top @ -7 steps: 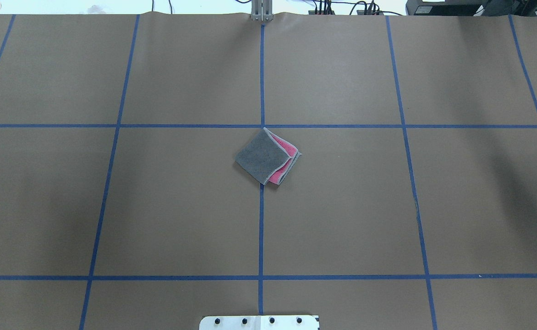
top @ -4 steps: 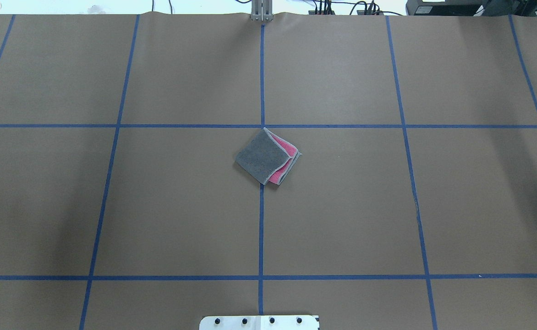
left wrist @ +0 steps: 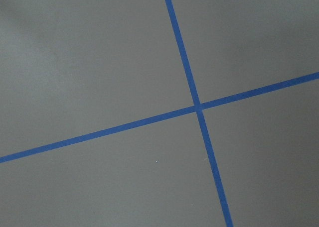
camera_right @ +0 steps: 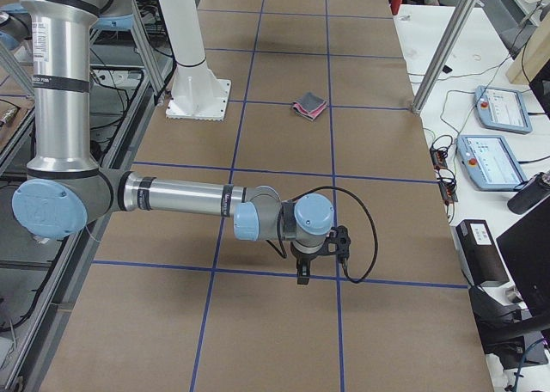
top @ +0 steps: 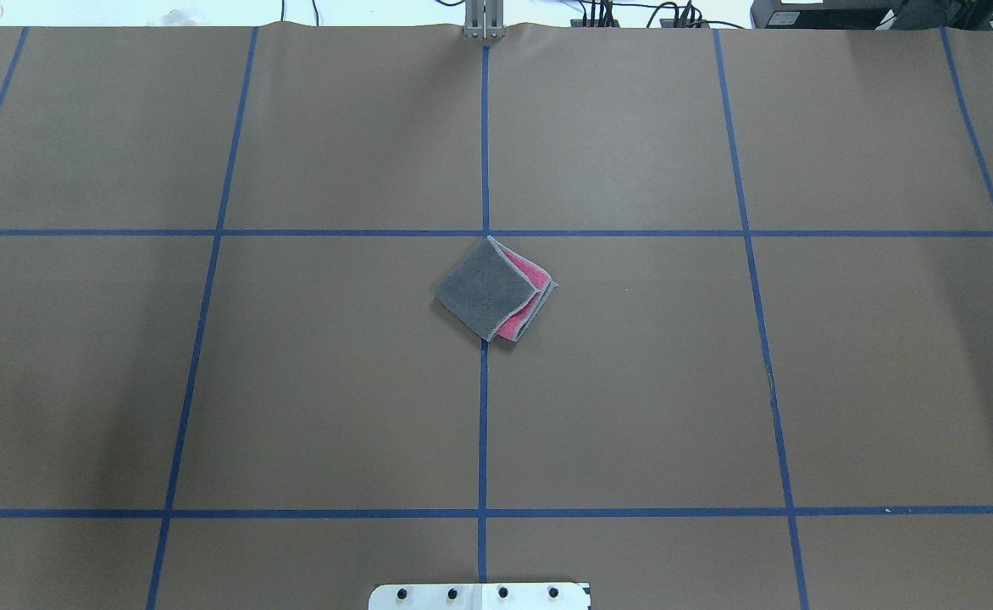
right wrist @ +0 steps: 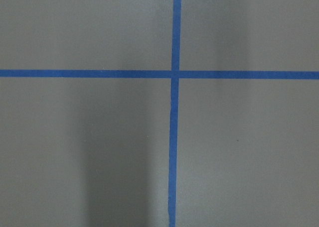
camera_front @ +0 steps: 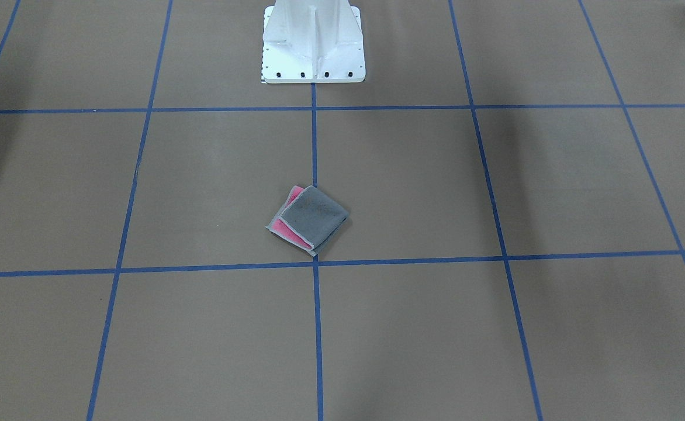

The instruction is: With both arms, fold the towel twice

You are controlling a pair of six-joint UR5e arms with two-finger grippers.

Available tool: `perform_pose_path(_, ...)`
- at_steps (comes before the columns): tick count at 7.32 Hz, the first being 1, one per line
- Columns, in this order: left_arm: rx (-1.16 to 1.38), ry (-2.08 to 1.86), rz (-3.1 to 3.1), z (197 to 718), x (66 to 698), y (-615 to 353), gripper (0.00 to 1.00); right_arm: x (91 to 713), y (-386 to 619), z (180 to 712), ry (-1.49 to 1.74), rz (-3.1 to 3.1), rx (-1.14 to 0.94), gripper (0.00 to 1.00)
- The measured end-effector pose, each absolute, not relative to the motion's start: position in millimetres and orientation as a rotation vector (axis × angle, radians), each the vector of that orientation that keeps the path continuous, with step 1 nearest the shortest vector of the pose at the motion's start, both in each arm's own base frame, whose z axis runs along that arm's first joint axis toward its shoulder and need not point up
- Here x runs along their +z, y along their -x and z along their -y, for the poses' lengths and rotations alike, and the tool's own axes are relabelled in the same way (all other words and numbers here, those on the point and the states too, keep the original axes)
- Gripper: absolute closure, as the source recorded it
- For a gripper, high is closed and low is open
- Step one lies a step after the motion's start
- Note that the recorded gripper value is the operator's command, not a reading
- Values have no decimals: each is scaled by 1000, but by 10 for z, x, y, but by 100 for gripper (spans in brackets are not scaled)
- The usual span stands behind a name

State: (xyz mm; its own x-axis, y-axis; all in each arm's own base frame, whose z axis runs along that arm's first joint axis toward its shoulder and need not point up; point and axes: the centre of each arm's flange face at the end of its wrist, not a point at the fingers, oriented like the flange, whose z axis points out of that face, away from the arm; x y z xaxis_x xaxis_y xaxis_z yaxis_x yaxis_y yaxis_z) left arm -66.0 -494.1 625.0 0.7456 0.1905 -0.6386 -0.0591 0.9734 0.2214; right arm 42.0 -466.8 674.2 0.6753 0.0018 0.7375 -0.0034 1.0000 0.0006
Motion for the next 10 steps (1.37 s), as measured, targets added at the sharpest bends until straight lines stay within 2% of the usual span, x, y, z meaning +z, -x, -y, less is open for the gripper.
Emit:
perform_pose_path(6,97,-176,-752,4928,6209,624,0,6196,-719,4663,-73,846,57,1)
perform_pose_path(10,112,-189,-748,4963,6120,576,0,6146,-715,4637,-65,856,62,1)
